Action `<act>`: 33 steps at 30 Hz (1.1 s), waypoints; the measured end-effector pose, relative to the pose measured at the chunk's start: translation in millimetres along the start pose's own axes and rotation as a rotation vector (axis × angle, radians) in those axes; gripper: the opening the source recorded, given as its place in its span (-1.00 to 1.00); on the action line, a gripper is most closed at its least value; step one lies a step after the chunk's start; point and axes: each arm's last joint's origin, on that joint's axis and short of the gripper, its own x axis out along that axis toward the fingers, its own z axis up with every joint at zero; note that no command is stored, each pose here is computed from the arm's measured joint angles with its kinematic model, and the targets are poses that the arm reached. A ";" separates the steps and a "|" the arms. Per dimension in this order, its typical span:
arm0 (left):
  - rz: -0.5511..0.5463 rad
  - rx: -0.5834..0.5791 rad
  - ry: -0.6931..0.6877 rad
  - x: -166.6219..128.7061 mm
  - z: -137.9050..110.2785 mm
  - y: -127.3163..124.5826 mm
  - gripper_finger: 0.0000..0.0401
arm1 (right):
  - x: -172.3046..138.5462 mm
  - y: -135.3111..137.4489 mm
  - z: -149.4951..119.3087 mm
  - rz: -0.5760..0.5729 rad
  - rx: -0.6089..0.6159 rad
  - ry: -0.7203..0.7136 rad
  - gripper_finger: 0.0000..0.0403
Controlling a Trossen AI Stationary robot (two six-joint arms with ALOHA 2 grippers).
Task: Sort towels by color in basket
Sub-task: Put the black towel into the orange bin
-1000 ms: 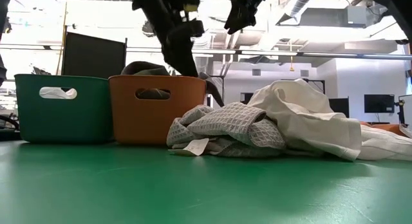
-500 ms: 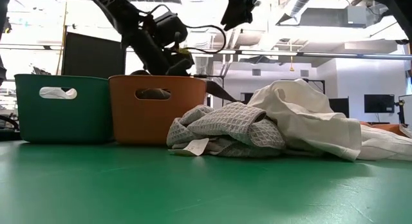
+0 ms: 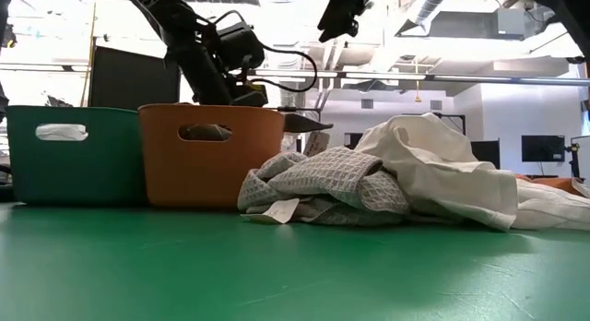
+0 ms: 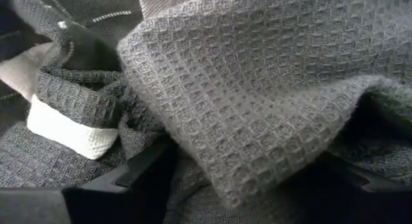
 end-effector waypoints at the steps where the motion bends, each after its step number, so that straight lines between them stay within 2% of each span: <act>1: -0.001 0.006 0.000 -0.4 0.8 -0.2 0.35 | 6.2 -0.6 -1.6 0.027 -0.007 0.023 0.19; 6: 0.007 0.011 -0.003 -4.3 7.7 -0.9 0.35 | 32.3 -7.2 -6.1 0.073 0.022 0.098 0.19; 13: 0.015 0.109 0.036 -28.6 31.6 -5.8 0.35 | 29.3 -9.6 -7.1 0.048 0.069 0.103 0.19; 21: 0.064 0.190 0.075 -62.3 54.5 -8.9 0.35 | -0.6 -27.4 -14.2 -0.050 0.168 0.076 0.19; 27: 0.135 0.218 0.175 -71.3 47.3 -1.6 0.35 | -39.4 -19.7 -15.0 -0.099 0.171 -0.004 0.19; 33: 0.177 0.203 0.066 -104.0 44.4 2.3 0.35 | -56.9 -1.8 -14.8 -0.120 0.158 -0.021 0.19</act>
